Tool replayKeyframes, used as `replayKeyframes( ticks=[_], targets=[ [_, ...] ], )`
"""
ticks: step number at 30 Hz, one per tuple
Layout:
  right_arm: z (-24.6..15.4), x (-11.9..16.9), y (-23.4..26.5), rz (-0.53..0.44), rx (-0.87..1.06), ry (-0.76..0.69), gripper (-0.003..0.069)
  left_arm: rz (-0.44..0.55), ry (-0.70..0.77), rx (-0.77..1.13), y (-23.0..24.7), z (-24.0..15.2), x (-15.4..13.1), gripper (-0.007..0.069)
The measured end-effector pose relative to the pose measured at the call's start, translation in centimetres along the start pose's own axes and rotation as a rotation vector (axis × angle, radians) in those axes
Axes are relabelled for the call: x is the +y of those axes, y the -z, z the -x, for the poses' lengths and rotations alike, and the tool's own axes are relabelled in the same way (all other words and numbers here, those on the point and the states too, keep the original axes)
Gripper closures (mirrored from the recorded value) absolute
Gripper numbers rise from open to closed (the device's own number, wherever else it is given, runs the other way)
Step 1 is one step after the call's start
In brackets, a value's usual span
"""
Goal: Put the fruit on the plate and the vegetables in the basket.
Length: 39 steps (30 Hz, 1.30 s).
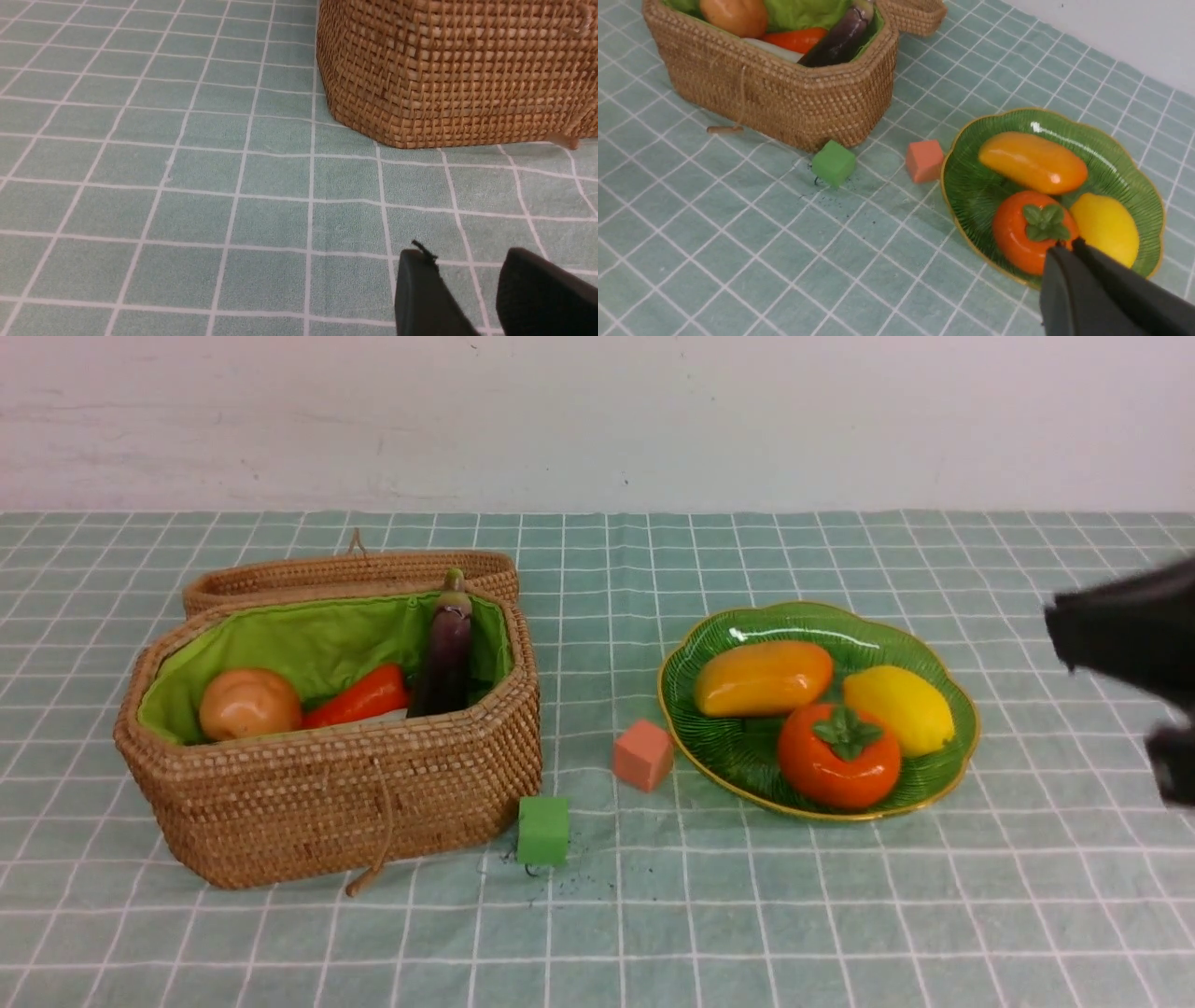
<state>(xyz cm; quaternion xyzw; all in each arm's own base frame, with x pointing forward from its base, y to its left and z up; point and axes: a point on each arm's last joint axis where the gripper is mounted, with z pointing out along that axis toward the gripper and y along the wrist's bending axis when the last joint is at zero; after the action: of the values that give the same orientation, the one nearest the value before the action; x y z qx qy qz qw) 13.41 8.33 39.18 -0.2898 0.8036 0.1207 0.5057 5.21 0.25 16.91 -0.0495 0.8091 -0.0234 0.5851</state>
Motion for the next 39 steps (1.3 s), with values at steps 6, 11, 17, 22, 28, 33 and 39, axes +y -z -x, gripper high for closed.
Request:
replayKeyframes(
  ticks=[6, 11, 17, 22, 28, 33, 39],
  targets=[
    [-7.3, 1.2, 1.5, 0.020, 0.015, -0.101, 0.0676, 0.000, 0.000, 0.000, 0.0, 0.0, 0.0, 0.0386],
    [-10.1, 1.7, 1.9, 0.030, 0.044, -0.158, 0.0674, 0.000, 0.000, 0.000, 0.0, 0.0, 0.0, 0.0386],
    [-11.3, 1.9, 1.8, 0.040, 0.118, -0.166, 0.0673, 0.000, 0.000, 0.000, 0.0, 0.0, 0.0, 0.0386],
    [-11.6, 2.0, 1.8, 0.045, 0.148, -0.167, 0.0668, 0.000, 0.000, 0.000, 0.0, 0.0, 0.0, 0.0386],
    [-11.6, 2.0, 1.8, 0.045, 0.150, -0.167, 0.0664, 0.000, 0.000, 0.000, 0.0, 0.0, 0.0, 0.0386],
    [-11.6, 2.0, 1.9, 0.042, 0.145, -0.168, 0.0659, 0.000, 0.000, 0.000, 0.0, 0.0, 0.0, 0.0386],
    [-12.3, 0.9, 4.6, -0.166, 0.012, -0.304, 0.0655, 0.000, 0.000, 0.000, 0.0, 0.0, 0.0, 0.0386]
  ],
)
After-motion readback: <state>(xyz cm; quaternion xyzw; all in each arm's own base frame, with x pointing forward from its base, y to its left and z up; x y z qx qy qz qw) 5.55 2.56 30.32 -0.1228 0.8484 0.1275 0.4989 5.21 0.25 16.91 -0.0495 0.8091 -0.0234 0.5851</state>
